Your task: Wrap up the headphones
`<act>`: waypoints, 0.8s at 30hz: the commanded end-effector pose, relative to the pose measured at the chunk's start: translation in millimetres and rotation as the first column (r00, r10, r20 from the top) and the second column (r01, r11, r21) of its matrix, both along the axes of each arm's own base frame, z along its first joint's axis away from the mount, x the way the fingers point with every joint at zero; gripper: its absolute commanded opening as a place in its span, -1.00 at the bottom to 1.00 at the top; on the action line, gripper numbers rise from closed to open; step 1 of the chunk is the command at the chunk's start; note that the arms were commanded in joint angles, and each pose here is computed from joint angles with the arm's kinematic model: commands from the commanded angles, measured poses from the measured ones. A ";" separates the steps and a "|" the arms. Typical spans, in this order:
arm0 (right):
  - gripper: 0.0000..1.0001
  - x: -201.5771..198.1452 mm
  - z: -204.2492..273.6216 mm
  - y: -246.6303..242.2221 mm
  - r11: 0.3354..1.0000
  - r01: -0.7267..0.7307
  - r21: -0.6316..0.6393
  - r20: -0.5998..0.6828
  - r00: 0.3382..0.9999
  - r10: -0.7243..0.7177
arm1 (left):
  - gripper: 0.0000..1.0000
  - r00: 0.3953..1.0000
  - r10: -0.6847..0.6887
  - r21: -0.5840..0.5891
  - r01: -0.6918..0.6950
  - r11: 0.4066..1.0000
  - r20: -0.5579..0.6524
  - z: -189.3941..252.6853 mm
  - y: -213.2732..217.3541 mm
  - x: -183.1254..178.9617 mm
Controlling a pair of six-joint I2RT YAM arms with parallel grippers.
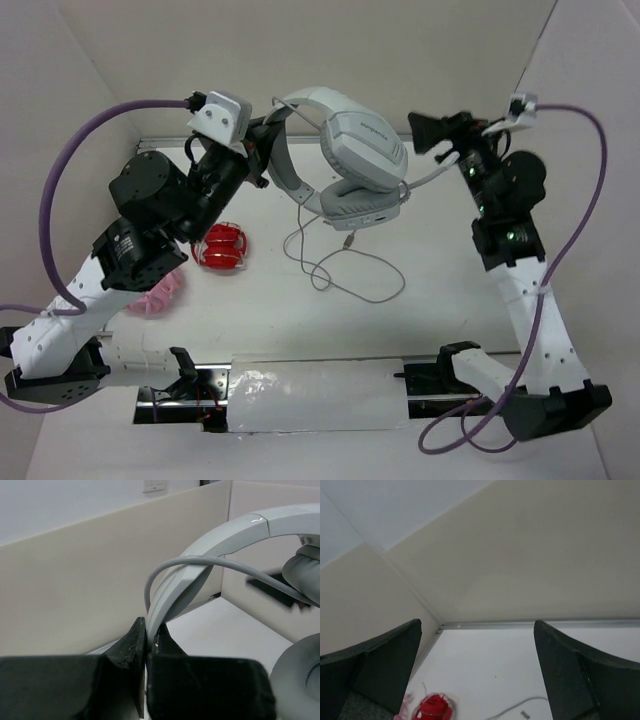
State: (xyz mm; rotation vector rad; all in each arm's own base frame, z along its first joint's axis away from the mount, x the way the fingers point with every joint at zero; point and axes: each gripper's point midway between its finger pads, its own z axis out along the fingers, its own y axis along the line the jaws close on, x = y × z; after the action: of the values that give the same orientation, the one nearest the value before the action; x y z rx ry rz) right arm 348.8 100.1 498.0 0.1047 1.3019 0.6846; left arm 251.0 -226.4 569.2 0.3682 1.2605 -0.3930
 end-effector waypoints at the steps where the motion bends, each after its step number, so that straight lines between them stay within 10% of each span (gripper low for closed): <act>1: 0.99 -20.7 -74.7 11.5 0.998 0.019 -0.065 -0.064 0.998 -0.023 | -1.00 0.994 0.052 -0.204 -0.031 0.978 0.099 64.2 27.9 -10.5; 10: 0.99 -92.1 -279.6 103.6 0.912 -0.315 -0.260 -0.256 0.934 0.250 | -1.00 0.985 0.110 -0.205 -0.081 0.975 0.131 83.8 32.8 0.4; 24: 0.99 -76.1 -333.6 197.2 0.805 -0.298 -0.512 -0.188 0.954 0.234 | -1.00 0.981 0.108 -0.210 -0.073 0.975 0.159 104.0 32.1 -4.5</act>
State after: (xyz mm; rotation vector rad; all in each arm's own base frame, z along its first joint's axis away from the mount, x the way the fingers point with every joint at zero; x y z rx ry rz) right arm 243.1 269.9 107.7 -0.5932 1.7892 0.4873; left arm 267.8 -221.6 620.0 0.3054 1.1991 -0.3187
